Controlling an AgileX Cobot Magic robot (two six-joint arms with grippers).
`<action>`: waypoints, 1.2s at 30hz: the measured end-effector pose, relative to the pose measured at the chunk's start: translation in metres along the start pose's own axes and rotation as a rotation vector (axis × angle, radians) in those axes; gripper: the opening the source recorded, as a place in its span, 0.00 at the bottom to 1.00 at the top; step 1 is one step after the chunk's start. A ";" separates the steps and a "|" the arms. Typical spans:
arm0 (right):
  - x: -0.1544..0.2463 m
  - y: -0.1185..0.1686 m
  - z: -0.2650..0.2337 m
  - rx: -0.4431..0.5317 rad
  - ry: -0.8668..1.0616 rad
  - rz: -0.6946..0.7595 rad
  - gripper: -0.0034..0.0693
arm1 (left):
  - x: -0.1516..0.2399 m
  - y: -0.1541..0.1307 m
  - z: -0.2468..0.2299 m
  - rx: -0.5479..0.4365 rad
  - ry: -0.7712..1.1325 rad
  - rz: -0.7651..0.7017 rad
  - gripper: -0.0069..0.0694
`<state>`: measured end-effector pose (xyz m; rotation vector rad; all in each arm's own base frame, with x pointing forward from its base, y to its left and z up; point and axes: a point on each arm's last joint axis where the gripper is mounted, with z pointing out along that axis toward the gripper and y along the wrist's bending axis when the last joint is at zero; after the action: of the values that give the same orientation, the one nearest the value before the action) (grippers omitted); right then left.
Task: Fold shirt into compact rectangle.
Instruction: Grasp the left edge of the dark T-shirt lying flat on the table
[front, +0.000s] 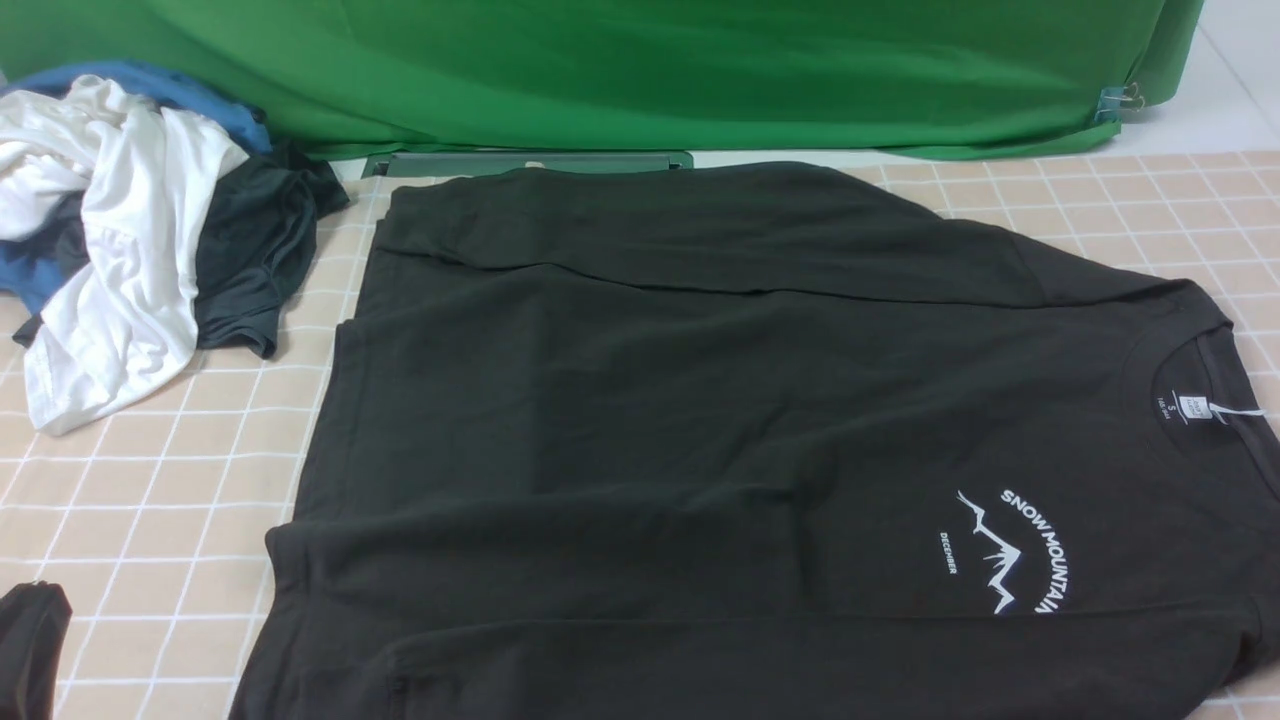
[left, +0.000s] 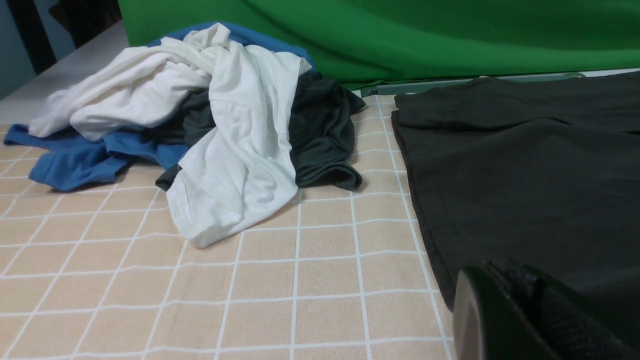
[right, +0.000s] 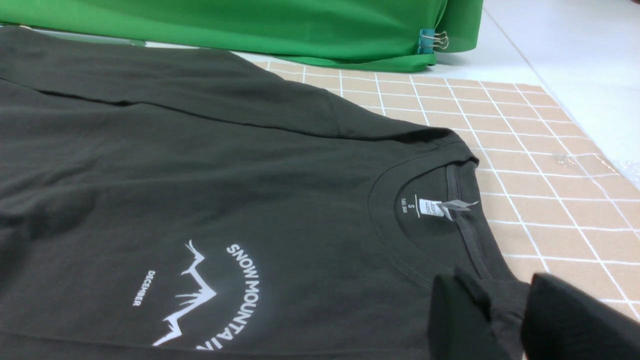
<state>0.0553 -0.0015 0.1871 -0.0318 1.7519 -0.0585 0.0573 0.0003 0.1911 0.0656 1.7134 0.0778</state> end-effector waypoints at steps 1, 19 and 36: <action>0.000 0.000 0.000 0.000 0.000 0.000 0.38 | -0.001 0.000 0.000 0.000 -0.012 -0.012 0.12; 0.000 0.000 0.000 -0.001 -0.005 0.003 0.38 | -0.047 0.018 -0.015 0.000 -0.605 -0.719 0.12; -0.037 -0.004 -0.008 -0.054 -0.426 0.437 0.38 | -0.172 0.001 0.031 0.146 0.455 -0.336 0.12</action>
<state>0.0540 -0.0028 0.2255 0.2803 1.3024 0.2959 0.1129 -0.0136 0.3567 -0.1429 2.1590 -0.3030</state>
